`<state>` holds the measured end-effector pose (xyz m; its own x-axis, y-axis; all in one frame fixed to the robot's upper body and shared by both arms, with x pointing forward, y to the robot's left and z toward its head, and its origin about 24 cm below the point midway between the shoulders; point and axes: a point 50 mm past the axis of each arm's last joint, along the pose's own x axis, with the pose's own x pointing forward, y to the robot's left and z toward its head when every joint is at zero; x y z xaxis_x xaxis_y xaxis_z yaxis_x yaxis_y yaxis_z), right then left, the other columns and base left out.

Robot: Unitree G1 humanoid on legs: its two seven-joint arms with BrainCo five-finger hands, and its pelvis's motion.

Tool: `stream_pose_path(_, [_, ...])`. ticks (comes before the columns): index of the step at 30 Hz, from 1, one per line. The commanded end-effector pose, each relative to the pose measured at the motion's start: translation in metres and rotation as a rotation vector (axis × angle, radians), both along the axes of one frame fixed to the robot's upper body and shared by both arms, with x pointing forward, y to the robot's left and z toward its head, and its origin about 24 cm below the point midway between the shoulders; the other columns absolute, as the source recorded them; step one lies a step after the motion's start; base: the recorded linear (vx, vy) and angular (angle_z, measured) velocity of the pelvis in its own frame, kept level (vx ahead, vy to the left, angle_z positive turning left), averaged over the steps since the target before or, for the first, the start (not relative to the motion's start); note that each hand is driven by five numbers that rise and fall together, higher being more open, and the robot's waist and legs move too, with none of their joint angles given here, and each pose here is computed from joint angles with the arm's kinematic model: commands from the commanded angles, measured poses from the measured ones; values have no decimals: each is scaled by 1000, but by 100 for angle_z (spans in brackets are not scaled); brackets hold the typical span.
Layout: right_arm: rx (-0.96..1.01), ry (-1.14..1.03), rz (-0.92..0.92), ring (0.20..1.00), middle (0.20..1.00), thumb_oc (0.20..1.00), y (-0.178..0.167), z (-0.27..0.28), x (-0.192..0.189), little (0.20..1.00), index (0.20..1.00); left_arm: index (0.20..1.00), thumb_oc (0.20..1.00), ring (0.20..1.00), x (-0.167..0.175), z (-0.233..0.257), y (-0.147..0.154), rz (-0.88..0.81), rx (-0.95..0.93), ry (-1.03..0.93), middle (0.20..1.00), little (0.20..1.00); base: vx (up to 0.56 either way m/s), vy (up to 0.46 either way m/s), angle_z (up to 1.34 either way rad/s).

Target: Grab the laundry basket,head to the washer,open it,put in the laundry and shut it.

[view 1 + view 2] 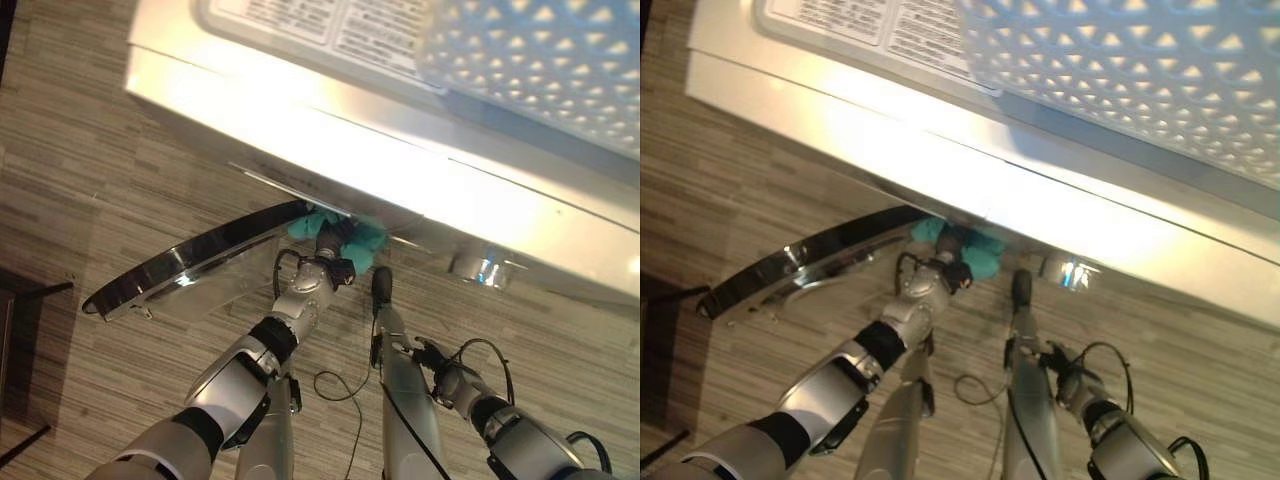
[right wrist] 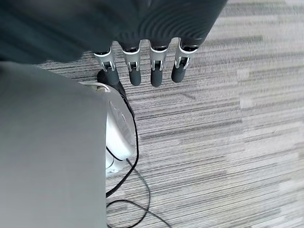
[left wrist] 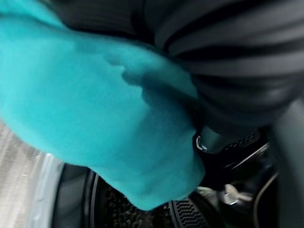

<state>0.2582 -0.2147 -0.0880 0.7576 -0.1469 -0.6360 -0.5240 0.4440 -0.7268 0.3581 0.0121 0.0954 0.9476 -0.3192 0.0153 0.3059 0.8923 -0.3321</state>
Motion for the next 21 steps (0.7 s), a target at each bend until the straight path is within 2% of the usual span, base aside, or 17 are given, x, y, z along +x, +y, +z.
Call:
stream_pose_path(1, [-60, 266, -102, 1000, 1000, 1000, -30, -39, -72, 1000, 1000, 200, 200, 200, 8, 44, -21, -42, -23, -148, 200, 200, -56, -84, 7])
stream_pose_path(3, [-52, 257, -115, 1000, 1000, 1000, -31, -39, -71, 1000, 1000, 200, 200, 200, 9, 49, -21, -41, -27, -158, 200, 200, -1, -70, 13])
stream_pose_path(5, [-29, 200, -121, 1000, 1000, 1000, -29, -32, -59, 1000, 1000, 200, 200, 200, 22, 66, -7, 1, -13, -189, 200, 200, 29, -153, 14])
stream_pose_path(7, [28, 144, -142, 1000, 1000, 1000, -20, -28, -47, 1000, 1000, 200, 200, 200, 32, 82, 6, 67, -73, -186, 200, 200, -3, -137, 8])
stream_pose_path(8, [107, 83, -166, 1000, 1000, 1000, -7, -22, -33, 1000, 1000, 200, 200, 200, 39, 98, 12, 117, -184, -173, 200, 200, 1, -95, -4])
stream_pose_path(9, [106, 83, -166, 1000, 1000, 1000, -7, -22, -33, 1000, 1000, 200, 200, 200, 39, 98, 12, 117, -184, -173, 200, 200, 23, -122, -13])
stream_pose_path(10, [235, -57, -167, 1000, 1000, 1000, 18, -5, -5, 1000, 1000, 200, 200, 200, 50, 129, 31, 226, -421, -150, 200, 200, 34, -81, -24])
stream_pose_path(11, [255, -115, -143, 1000, 1000, 1000, 27, 5, 9, 1000, 1000, 200, 200, 200, 54, 144, 40, 265, -504, -159, 200, 200, 34, -81, -29])
stream_pose_path(12, [255, -115, -143, 1000, 1000, 1000, 27, 5, 9, 1000, 1000, 200, 200, 200, 54, 144, 40, 265, -504, -160, 200, 200, 43, -64, -70])
stream_pose_path(13, [351, -257, -14, 1000, 1000, 1000, 64, 34, 37, 1000, 1000, 200, 200, 200, 53, 181, 55, 305, -692, -229, 200, 200, 30, -46, -76])
stream_pose_path(17, [347, -258, -10, 1000, 1000, 1000, 64, 35, 37, 1000, 1000, 200, 200, 200, 53, 183, 57, 309, -697, -233, 200, 200, 8, -13, -70])
stream_pose_path(21, [347, -258, -10, 1000, 1000, 1000, 64, 35, 37, 1000, 1000, 200, 200, 200, 53, 183, 57, 309, -697, -233, 200, 200, 0, 0, -6])
